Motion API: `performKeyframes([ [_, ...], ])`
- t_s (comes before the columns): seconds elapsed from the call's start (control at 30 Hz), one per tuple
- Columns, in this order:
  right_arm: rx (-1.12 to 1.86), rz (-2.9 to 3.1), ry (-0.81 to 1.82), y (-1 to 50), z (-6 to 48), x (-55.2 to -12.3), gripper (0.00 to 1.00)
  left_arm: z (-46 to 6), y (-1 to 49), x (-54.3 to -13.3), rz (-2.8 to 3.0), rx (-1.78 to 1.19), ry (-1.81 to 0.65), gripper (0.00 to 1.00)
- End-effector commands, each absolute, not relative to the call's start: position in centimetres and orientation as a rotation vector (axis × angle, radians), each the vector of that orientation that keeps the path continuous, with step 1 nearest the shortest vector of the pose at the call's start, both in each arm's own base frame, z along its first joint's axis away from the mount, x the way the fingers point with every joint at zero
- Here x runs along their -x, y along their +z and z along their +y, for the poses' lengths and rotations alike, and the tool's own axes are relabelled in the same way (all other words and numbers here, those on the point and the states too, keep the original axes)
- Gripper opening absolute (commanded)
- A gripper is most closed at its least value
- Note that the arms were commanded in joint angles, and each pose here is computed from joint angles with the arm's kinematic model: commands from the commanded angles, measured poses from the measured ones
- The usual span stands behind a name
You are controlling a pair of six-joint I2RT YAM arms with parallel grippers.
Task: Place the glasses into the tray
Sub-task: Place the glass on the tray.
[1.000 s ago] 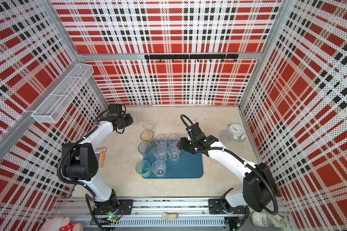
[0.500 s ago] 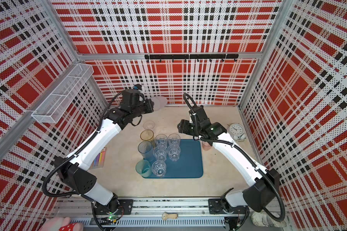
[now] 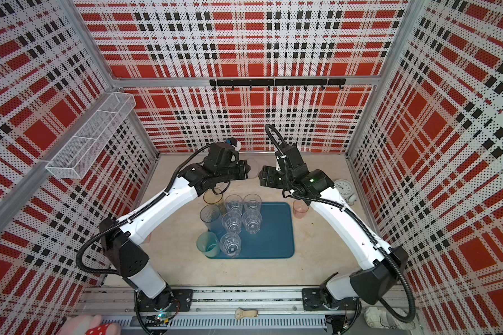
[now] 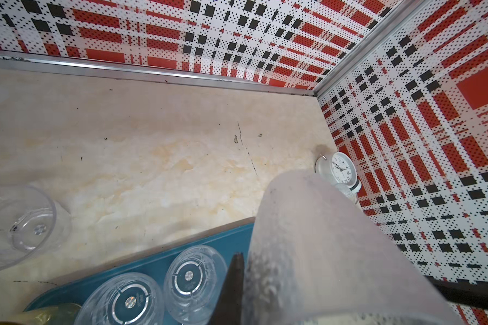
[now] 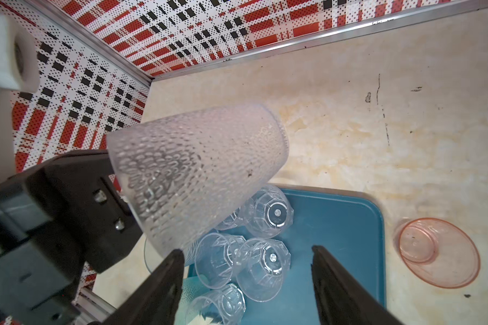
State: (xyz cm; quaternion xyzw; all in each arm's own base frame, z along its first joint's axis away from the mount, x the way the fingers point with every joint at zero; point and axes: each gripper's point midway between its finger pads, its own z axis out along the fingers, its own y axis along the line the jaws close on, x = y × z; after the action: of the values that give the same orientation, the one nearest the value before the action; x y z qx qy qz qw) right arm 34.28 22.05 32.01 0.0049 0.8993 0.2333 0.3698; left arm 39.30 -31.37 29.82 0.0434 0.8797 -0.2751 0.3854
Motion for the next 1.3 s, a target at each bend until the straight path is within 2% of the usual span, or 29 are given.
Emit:
performKeyframes([
  [0.0,0.003,2.271,0.587,33.3,22.3,-35.3,0.74,-32.7,28.0,-38.1,2.295,-0.169,-0.721,0.0],
  [0.43,0.007,2.287,0.523,32.6,22.2,-35.3,0.71,-33.0,25.7,-38.7,2.338,-0.169,-0.661,0.0],
  [0.57,-0.008,2.317,0.384,31.1,21.8,-36.3,0.7,-33.3,25.7,-38.3,2.342,-0.174,-0.669,0.0],
  [0.93,0.078,2.313,0.01,28.4,21.8,-37.3,0.54,-35.2,25.2,-37.1,2.373,-0.192,-0.811,0.0],
  [1.07,0.085,2.323,-0.032,27.3,21.7,-37.0,0.38,-35.6,25.5,-37.1,2.366,-0.192,-0.844,0.0],
  [1.27,0.086,2.34,-0.055,26.1,21.5,-36.9,0.19,-35.7,26.3,-37.0,2.35,-0.197,-0.86,0.04],
])
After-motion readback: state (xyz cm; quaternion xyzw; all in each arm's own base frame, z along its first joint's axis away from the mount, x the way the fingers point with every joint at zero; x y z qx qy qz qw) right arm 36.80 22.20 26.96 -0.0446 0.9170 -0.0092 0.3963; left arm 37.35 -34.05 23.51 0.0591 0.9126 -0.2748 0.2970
